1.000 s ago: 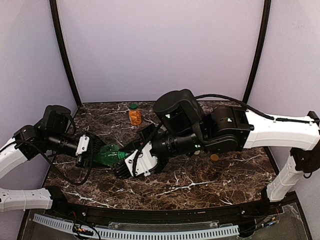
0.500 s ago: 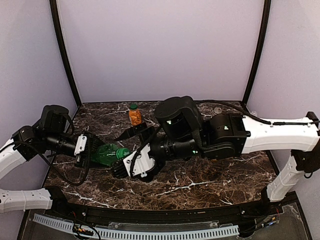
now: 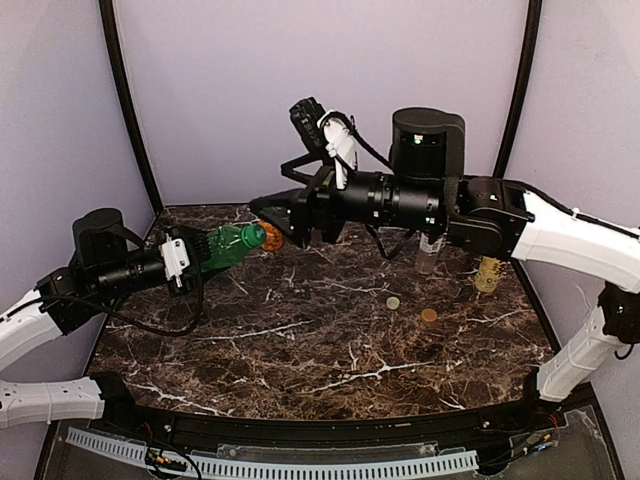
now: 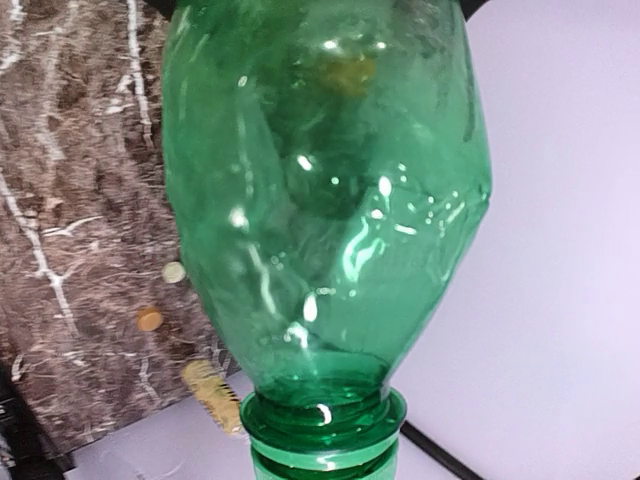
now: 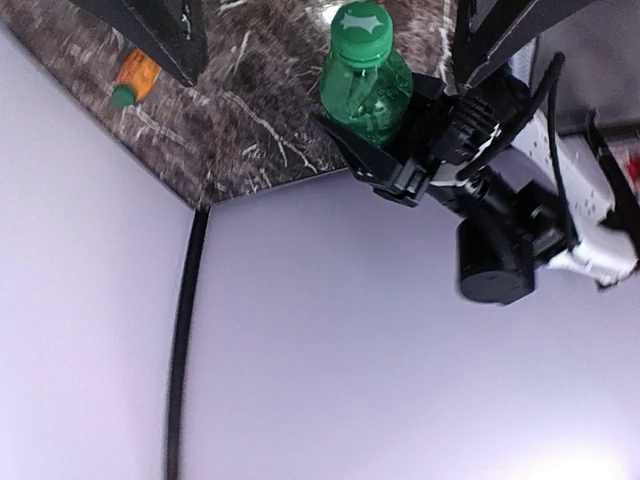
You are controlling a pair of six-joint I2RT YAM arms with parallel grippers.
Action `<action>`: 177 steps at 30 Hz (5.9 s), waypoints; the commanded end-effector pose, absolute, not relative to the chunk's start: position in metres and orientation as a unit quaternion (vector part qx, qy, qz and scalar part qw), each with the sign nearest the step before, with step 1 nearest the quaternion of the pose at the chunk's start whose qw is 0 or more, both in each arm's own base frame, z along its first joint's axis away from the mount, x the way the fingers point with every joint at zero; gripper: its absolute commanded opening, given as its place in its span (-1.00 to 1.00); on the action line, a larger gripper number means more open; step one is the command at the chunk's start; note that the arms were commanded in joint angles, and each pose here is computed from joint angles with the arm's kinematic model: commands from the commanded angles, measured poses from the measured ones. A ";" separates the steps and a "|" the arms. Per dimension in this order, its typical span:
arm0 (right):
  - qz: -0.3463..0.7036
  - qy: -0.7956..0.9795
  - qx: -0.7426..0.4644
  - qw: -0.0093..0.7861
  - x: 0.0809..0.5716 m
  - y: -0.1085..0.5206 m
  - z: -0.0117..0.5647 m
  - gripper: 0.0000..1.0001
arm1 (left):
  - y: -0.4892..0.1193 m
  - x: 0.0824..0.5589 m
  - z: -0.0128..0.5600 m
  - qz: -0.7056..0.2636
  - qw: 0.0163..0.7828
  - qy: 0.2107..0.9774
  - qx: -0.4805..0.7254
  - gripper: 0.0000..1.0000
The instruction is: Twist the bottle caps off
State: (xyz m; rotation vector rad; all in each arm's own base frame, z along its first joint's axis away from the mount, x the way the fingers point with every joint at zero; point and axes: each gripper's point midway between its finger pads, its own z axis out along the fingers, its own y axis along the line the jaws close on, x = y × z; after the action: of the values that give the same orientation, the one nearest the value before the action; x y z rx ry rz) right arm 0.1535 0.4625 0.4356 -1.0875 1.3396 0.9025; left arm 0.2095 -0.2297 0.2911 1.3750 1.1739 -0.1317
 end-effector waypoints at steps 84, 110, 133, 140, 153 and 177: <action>0.099 0.276 -0.757 0.583 0.078 0.476 0.347 0.55 | -0.229 0.121 0.237 -0.219 0.453 0.491 0.711 -0.99; 0.536 0.742 -0.208 0.346 0.219 0.500 0.392 0.40 | -0.194 0.269 0.316 0.186 0.675 0.484 0.525 -0.99; 0.534 0.722 -0.270 0.347 0.213 0.501 0.384 -1.00 | -0.203 0.258 0.306 0.144 0.665 0.483 0.550 -0.99; 0.482 0.619 -0.465 0.410 0.168 0.491 0.389 -1.00 | -0.226 0.215 0.270 0.007 0.602 0.484 0.635 -0.99; 0.260 0.355 -0.739 0.511 0.072 0.478 0.331 -1.00 | -0.232 0.115 0.219 -0.251 0.429 0.509 0.702 -0.99; 0.021 0.903 -0.266 0.336 0.280 0.278 0.195 -1.00 | -0.188 0.195 0.212 -0.248 0.550 0.685 0.408 -0.99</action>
State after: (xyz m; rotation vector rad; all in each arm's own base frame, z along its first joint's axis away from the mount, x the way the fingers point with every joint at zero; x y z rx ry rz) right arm 0.2824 0.3377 0.2834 -1.0217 1.8855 0.1332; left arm 0.1717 -0.2019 0.2002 1.2771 1.5364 -0.5229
